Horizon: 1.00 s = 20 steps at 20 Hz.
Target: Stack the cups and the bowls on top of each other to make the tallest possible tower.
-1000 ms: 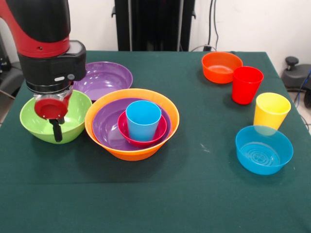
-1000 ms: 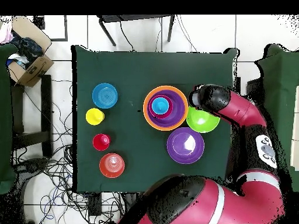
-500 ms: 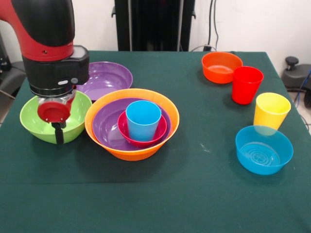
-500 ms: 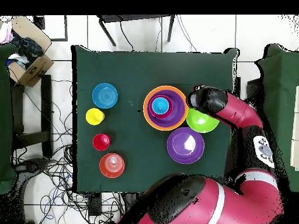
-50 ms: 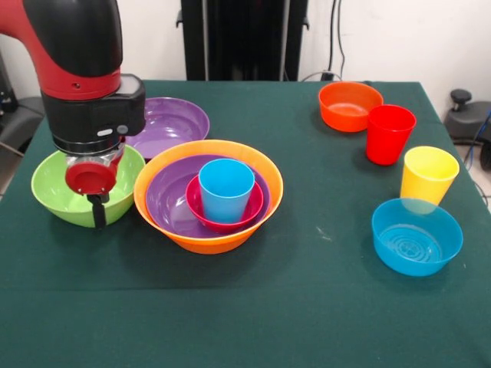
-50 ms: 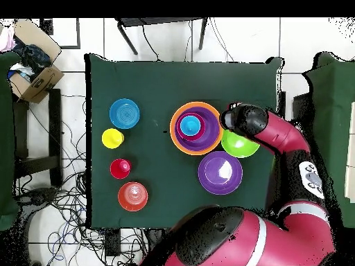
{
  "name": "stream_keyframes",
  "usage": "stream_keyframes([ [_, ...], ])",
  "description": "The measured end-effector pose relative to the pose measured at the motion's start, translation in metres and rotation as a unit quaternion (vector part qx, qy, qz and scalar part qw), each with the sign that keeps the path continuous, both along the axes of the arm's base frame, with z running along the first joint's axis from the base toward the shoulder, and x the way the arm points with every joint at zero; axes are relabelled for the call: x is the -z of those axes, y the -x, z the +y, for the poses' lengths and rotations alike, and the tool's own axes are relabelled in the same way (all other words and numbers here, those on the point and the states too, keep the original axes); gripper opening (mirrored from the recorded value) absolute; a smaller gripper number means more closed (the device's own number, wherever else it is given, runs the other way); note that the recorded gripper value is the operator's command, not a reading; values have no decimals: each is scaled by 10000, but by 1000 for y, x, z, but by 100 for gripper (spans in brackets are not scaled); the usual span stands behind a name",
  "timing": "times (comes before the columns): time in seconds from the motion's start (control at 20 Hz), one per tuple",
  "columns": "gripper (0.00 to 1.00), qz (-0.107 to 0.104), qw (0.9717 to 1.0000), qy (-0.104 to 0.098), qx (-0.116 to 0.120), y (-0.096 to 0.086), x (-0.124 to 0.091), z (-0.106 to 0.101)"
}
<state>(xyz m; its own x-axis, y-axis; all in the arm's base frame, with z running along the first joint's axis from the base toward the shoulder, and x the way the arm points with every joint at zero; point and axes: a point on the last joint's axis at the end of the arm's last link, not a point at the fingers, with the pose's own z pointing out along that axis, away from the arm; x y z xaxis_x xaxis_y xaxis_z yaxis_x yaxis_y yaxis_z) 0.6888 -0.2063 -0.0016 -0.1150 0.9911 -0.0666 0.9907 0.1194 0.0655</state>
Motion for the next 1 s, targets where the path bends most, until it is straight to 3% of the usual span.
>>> stream_keyframes([
  [1.0,100,93,10000,5,-18,9,5,-1],
])
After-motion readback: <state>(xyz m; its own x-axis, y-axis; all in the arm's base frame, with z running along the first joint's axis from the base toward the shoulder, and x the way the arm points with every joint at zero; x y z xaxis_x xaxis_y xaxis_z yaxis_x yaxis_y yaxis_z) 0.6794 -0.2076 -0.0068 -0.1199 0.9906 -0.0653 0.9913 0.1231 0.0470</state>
